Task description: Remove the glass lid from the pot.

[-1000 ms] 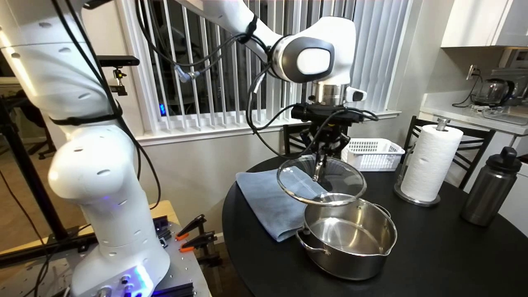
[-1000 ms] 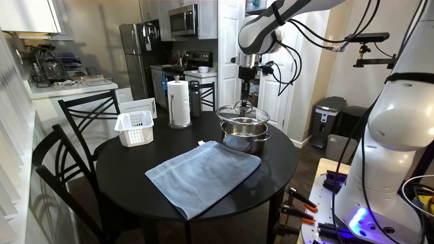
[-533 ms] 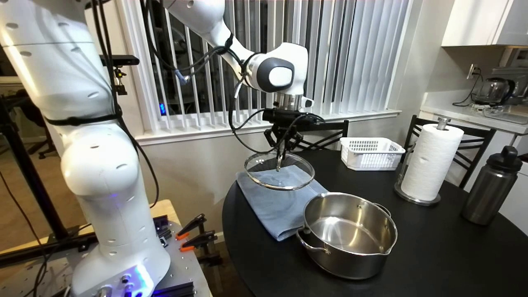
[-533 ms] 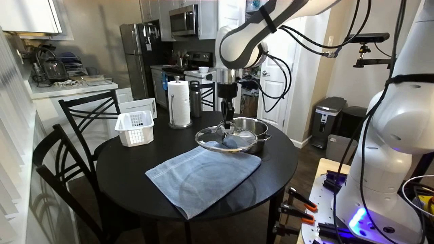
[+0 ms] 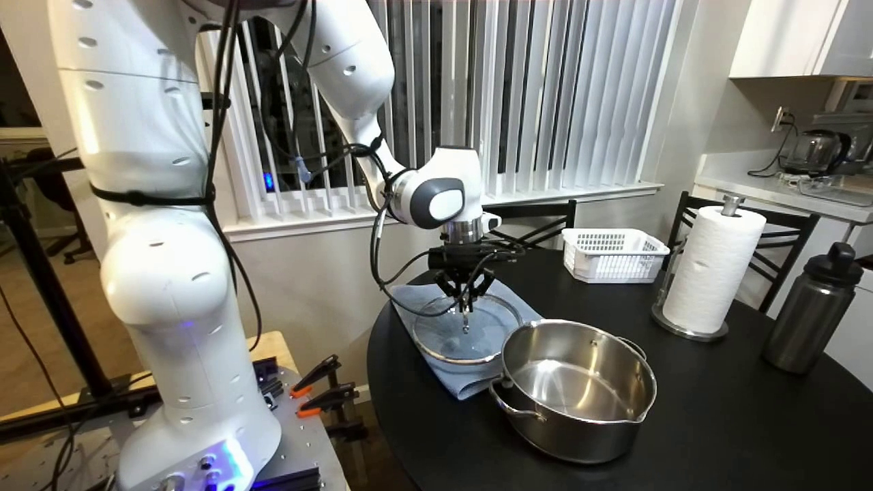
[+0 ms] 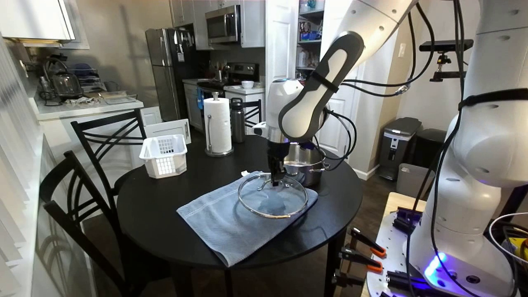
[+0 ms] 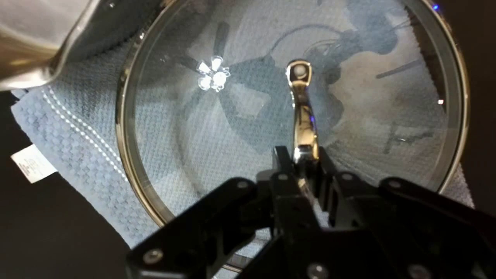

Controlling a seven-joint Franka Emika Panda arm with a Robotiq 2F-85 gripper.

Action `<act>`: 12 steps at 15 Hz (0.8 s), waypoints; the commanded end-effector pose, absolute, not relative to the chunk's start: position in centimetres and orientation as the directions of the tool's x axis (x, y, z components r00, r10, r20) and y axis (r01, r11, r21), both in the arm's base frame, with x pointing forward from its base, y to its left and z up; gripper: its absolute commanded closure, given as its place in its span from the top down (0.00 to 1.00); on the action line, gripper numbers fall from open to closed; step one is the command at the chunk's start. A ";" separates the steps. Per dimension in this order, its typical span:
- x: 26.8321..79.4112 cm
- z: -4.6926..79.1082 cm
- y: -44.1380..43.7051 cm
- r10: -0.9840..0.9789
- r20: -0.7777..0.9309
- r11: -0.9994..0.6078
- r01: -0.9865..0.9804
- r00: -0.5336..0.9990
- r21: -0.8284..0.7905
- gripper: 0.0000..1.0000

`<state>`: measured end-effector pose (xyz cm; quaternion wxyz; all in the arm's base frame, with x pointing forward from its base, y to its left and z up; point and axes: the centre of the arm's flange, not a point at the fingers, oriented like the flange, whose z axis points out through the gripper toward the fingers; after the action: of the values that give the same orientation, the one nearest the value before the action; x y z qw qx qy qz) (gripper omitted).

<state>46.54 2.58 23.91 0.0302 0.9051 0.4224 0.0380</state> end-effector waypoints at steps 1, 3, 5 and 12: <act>46.6 23.0 0.9 0.760 0.080 -0.650 0.753 0.645 0.103 0.06; 46.7 22.8 0.3 0.748 0.080 -0.664 0.742 0.659 0.093 0.06; 46.7 23.2 0.0 0.735 0.091 -0.678 0.730 0.672 0.084 0.06; 50.0 24.4 2.0 0.677 0.114 -0.736 0.672 0.727 0.083 0.06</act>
<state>48.03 1.24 23.11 0.0112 0.9251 0.3747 0.0602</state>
